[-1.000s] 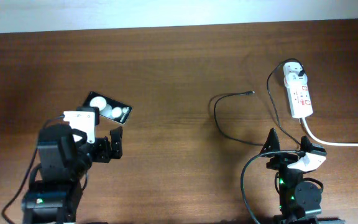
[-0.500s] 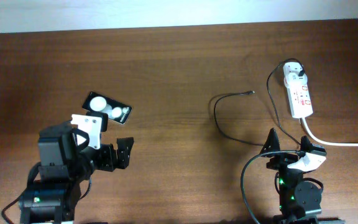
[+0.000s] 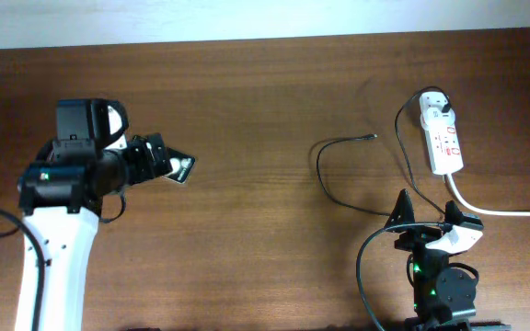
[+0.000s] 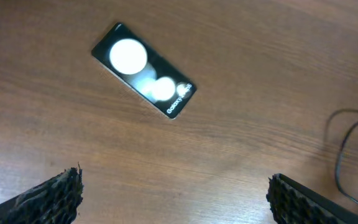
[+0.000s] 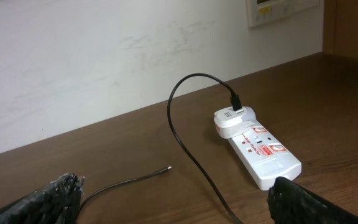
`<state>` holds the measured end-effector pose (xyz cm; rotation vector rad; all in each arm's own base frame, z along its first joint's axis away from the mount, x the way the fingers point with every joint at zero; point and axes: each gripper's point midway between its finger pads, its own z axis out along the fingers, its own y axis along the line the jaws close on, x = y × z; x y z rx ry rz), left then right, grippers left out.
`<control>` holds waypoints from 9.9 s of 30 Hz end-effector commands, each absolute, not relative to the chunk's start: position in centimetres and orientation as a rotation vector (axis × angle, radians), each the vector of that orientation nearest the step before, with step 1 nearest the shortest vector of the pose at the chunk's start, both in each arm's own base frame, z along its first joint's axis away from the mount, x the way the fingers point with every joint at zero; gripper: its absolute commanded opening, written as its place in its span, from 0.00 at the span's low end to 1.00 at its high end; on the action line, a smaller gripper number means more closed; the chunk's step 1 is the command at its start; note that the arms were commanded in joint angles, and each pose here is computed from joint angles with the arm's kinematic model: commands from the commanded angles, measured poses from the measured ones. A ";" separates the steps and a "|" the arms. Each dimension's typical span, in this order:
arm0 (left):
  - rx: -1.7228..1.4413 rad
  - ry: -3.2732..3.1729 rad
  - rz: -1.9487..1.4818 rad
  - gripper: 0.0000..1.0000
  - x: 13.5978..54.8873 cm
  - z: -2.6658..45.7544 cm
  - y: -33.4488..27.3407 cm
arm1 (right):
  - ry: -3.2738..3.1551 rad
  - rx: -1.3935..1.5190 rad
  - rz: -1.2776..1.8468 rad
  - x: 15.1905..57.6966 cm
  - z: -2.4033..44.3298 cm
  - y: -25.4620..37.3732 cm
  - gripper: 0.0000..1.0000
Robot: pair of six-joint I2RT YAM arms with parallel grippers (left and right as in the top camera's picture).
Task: Plug charger to phone and switch on socket
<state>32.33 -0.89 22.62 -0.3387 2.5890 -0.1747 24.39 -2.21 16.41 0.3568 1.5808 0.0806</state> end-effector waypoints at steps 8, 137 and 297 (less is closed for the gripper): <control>-0.499 2.713 -0.052 0.99 34.8 20.0 1.0 | 1.586 0.359 0.073 24.4 16.1 -2.4 0.99; -1.416 2.935 -0.175 0.62 43.9 6.4 1.7 | 1.586 0.359 0.073 24.4 16.1 -2.4 0.99; -1.445 2.786 -0.981 0.61 25.1 19.3 -10.0 | 1.990 0.161 1.681 23.3 20.0 37.1 0.26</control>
